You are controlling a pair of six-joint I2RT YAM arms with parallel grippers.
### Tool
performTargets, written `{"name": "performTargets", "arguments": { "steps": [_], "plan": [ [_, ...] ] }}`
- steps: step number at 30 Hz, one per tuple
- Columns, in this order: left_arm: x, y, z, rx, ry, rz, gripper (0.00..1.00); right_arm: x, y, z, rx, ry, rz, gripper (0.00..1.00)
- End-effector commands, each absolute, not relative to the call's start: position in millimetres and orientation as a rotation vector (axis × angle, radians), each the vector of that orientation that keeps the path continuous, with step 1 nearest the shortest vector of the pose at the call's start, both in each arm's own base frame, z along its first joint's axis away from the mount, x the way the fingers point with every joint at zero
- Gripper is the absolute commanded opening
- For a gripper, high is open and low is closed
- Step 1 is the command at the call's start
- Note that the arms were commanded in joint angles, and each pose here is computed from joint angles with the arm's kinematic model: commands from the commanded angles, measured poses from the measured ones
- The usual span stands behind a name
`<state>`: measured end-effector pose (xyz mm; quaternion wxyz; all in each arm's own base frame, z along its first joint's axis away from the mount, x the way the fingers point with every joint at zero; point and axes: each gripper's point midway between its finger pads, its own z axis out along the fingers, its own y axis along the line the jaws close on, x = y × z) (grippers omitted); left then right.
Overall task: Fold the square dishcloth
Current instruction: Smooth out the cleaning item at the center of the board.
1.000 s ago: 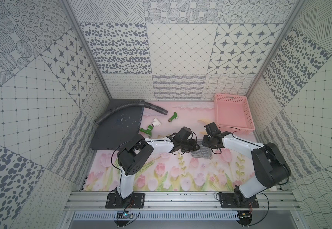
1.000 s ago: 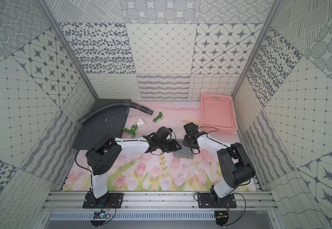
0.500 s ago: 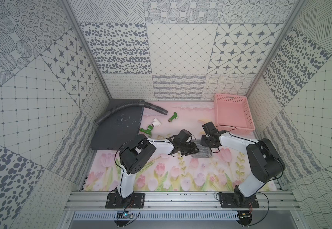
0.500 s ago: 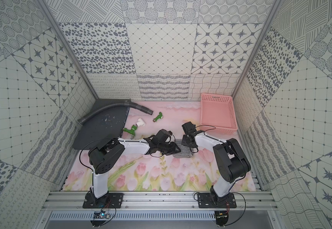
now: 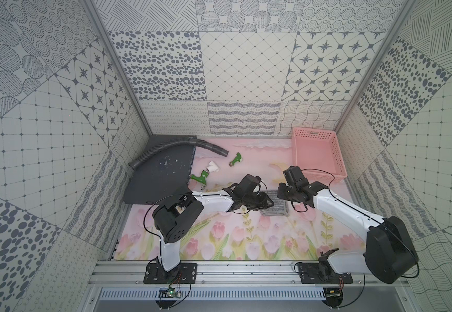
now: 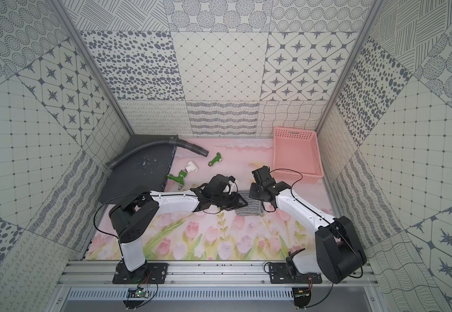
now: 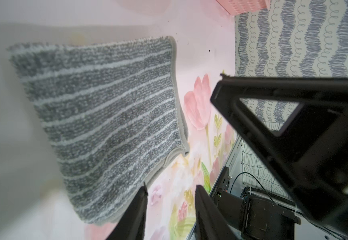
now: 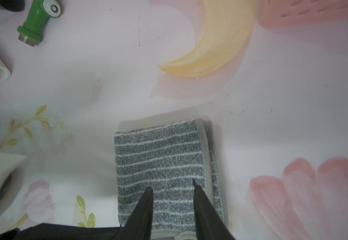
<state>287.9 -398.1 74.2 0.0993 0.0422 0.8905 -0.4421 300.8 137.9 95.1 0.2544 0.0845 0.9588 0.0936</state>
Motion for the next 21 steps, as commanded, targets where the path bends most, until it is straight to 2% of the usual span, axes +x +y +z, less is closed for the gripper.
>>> {"name": "performTargets", "arguments": {
  "steps": [1,9,14,21],
  "plan": [
    [277,-402,74,0.158,2.637,-1.343,0.38,278,132,80,0.285,2.653,0.236,0.34],
    [274,-406,47,0.128,2.685,-1.36,0.35,259,113,49,0.327,2.704,0.122,0.33],
    [271,-404,31,0.095,2.717,-1.351,0.34,256,99,27,0.347,2.741,0.007,0.27],
    [268,-393,25,0.05,2.724,-1.313,0.34,264,108,15,0.31,2.764,0.03,0.19]
  ]
}}
